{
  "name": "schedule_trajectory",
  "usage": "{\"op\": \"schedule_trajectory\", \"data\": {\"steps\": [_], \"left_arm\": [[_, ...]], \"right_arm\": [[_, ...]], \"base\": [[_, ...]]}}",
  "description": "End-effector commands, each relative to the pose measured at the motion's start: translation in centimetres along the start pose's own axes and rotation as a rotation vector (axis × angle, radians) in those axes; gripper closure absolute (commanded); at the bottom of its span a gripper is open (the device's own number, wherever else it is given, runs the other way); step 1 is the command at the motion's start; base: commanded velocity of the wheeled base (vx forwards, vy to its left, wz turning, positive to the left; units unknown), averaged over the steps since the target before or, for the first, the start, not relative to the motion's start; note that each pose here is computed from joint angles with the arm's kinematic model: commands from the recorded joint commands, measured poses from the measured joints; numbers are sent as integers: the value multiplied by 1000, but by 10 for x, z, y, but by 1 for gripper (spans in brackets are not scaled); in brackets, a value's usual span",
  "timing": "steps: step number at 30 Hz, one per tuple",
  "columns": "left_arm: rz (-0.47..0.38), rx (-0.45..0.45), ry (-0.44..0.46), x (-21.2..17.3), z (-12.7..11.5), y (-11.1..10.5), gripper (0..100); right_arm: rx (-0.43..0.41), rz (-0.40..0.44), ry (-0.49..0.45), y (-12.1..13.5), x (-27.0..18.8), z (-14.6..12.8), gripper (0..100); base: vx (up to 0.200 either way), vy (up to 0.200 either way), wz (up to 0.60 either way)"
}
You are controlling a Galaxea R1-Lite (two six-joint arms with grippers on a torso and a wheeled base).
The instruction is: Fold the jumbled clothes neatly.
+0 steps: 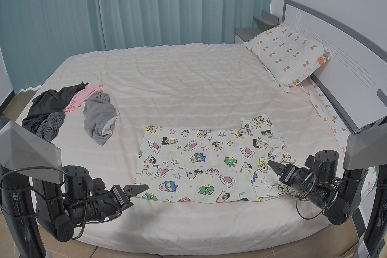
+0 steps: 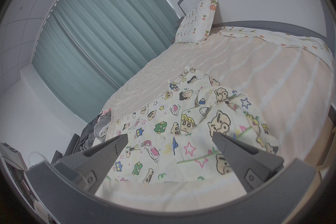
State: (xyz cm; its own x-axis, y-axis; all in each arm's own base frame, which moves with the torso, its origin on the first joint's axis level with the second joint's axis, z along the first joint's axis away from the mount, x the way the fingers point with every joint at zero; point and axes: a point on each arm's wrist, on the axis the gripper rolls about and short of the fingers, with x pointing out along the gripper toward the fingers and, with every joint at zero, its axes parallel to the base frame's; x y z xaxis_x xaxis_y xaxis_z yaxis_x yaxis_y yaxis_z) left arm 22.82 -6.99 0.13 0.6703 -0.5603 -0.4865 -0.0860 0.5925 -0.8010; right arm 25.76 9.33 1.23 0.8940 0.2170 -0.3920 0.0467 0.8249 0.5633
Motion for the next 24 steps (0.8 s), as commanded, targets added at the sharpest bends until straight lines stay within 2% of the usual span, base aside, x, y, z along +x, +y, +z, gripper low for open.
{"op": "schedule_trajectory", "data": {"steps": [1, 14, 24], "left_arm": [[-4, 3, -6, 1, 0, 0, 0], [-3, 3, -4, 2, -1, 0, 0], [-1, 5, -3, 2, -1, 0, 0]], "right_arm": [[1, 8, -8, 1, 0, 1, 0], [-5, 18, 10, 4, 0, -4, 0], [-6, 21, 12, 5, 0, -5, 0]], "base": [[200, 0, 0], [15, 0, 0], [0, -200, 0]]}}
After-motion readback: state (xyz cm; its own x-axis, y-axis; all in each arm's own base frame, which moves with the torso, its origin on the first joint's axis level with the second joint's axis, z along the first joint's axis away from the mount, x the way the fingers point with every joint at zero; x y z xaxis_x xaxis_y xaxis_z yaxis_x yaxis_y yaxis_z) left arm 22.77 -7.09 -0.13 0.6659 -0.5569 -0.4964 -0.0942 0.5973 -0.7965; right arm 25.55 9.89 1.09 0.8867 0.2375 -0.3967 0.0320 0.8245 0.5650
